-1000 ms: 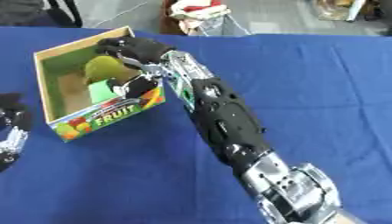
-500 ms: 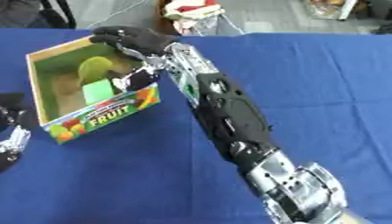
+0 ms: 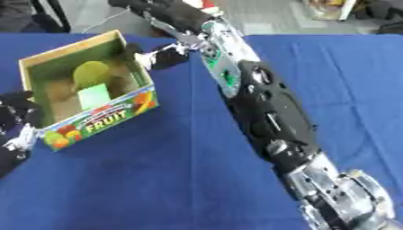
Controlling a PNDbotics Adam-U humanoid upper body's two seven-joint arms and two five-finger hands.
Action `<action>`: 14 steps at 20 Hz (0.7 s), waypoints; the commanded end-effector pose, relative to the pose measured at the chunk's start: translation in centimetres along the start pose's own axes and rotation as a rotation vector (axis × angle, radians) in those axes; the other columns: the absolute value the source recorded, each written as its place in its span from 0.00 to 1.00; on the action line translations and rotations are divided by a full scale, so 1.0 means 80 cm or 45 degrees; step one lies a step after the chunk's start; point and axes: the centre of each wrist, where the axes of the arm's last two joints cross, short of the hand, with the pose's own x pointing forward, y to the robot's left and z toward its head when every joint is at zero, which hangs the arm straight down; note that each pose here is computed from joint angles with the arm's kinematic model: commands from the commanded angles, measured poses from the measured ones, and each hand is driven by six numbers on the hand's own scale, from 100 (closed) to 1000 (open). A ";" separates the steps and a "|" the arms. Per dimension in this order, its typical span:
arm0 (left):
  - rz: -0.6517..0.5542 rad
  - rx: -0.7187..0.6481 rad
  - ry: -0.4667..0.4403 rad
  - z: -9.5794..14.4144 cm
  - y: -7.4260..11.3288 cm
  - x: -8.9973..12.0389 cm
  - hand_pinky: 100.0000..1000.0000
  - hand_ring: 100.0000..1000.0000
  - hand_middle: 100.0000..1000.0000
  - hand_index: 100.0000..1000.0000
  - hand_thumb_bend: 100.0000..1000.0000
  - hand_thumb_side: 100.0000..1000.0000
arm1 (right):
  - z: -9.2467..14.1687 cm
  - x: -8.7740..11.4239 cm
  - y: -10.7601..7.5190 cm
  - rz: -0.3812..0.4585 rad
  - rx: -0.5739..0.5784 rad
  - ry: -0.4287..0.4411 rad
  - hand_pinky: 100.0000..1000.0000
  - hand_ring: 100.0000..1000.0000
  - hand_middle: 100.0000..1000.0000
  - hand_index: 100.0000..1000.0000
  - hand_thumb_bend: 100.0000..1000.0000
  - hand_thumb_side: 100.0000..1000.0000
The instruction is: Pick up objects on the table and place them in the box.
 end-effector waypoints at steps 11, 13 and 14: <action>-0.066 0.080 0.015 0.003 0.019 -0.001 0.52 0.53 0.51 0.73 0.21 0.37 | 0.131 -0.002 -0.029 -0.109 -0.464 0.320 0.75 0.87 0.85 0.87 0.00 0.27; -0.070 0.089 0.018 0.004 0.020 -0.002 0.52 0.54 0.51 0.73 0.21 0.37 | 0.151 0.002 -0.029 -0.145 -0.506 0.384 0.74 0.86 0.84 0.86 0.00 0.30; -0.071 0.092 0.020 0.004 0.020 -0.002 0.52 0.54 0.51 0.73 0.21 0.37 | 0.160 0.005 -0.028 -0.166 -0.523 0.414 0.73 0.85 0.85 0.86 0.00 0.32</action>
